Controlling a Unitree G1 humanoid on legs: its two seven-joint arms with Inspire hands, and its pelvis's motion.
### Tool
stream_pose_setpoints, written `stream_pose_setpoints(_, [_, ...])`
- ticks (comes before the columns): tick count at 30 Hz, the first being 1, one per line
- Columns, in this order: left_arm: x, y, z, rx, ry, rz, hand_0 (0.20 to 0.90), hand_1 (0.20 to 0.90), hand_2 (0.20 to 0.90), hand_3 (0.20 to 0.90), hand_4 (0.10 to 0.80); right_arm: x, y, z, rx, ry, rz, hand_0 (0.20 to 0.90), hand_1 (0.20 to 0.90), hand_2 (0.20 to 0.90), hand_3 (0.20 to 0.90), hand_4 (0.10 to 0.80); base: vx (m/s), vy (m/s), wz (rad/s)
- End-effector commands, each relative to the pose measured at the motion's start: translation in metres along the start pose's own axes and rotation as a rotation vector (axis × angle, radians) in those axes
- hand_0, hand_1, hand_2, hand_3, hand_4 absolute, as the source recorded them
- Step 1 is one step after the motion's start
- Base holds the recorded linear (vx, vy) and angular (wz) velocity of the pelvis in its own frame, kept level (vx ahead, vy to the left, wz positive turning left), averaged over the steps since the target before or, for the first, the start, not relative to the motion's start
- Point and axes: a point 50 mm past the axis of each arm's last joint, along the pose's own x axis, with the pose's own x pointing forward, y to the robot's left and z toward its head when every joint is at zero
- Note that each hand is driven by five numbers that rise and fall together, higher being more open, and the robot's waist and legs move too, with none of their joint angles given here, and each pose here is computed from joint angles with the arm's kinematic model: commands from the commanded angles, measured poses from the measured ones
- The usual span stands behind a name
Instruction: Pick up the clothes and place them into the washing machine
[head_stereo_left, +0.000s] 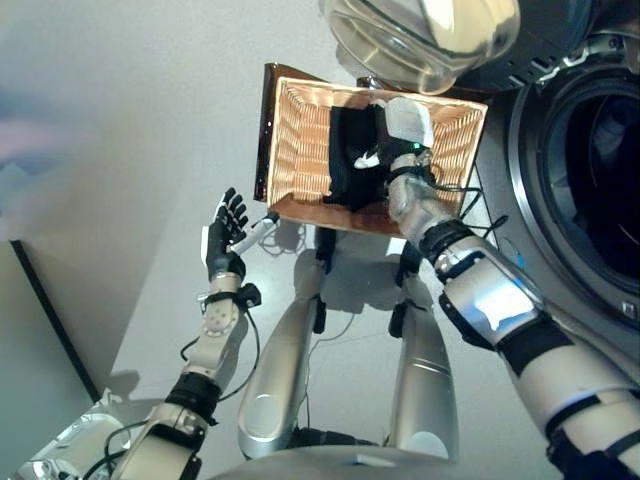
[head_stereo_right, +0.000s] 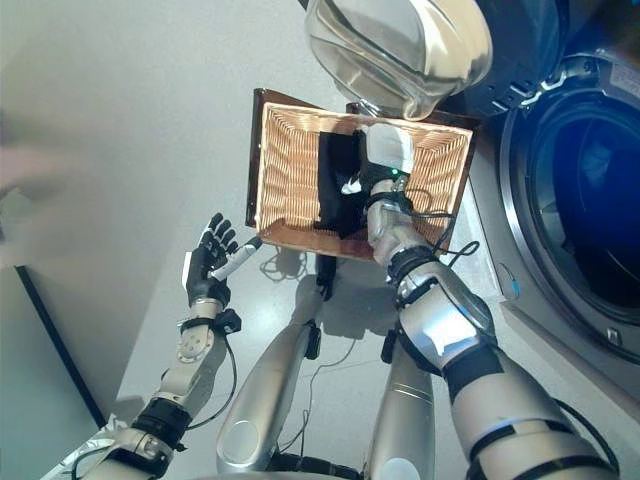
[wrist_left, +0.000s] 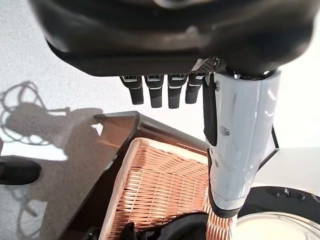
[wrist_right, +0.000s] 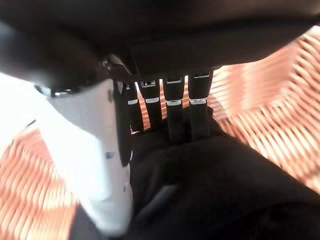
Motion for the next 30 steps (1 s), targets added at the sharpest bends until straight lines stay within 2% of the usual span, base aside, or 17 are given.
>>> stream_pose_setpoints(1, [0.004, 0.003, 0.034, -0.027, -0.173, -0.040, 0.900, 0.900, 0.900, 0.900, 0.800, 0.002, 0.003, 0.025, -0.136, -0.105, 0.079, 0.200, 0.200, 0.200, 0.200, 0.300, -0.006, 0.003, -0.04])
stream_pose_setpoints(13, [0.003, 0.004, 0.033, -0.011, -0.171, -0.039, 0.900, 0.900, 0.900, 0.900, 0.800, 0.004, -0.005, 0.018, -0.258, -0.117, -0.004, 0.200, 0.200, 0.200, 0.200, 0.300, -0.002, 0.003, 0.02])
stream_pose_setpoints(20, [0.003, 0.006, 0.032, 0.006, -0.171, -0.022, 0.900, 0.900, 0.900, 0.900, 0.800, 0.005, -0.012, 0.016, -0.213, -0.106, -0.066, 0.200, 0.200, 0.200, 0.200, 0.300, 0.000, 0.000, 0.00])
stream_pose_setpoints(24, [0.004, 0.008, 0.027, 0.017, -0.150, -0.006, 0.900, 0.900, 0.900, 0.900, 0.800, 0.006, -0.017, 0.017, 0.024, -0.062, -0.105, 0.200, 0.200, 0.200, 0.200, 0.300, 0.000, 0.000, 0.00])
stream_pose_setpoints(26, [0.003, 0.009, 0.019, 0.035, -0.117, 0.013, 0.900, 0.900, 0.900, 0.900, 0.800, 0.004, -0.019, 0.019, 0.261, -0.035, -0.130, 0.200, 0.200, 0.200, 0.200, 0.300, 0.000, 0.000, 0.00])
stream_pose_setpoints(27, [0.004, 0.009, 0.020, 0.034, -0.119, 0.013, 0.900, 0.900, 0.900, 0.900, 0.800, 0.005, -0.020, 0.019, 0.261, -0.035, -0.132, 0.200, 0.200, 0.200, 0.200, 0.300, 0.006, -0.004, -0.04])
stream_pose_setpoints(28, [0.003, 0.011, 0.009, 0.055, -0.075, 0.034, 0.900, 0.900, 0.900, 0.900, 0.800, 0.002, -0.021, 0.017, 0.478, 0.000, -0.153, 0.200, 0.200, 0.200, 0.200, 0.300, 0.011, -0.010, -0.03])
stream_pose_setpoints(30, [0.003, 0.015, -0.001, 0.083, -0.030, 0.057, 0.900, 0.900, 0.900, 0.900, 0.800, -0.001, -0.023, 0.013, 0.670, 0.017, -0.178, 0.200, 0.200, 0.200, 0.200, 0.300, 0.032, -0.008, -0.03])
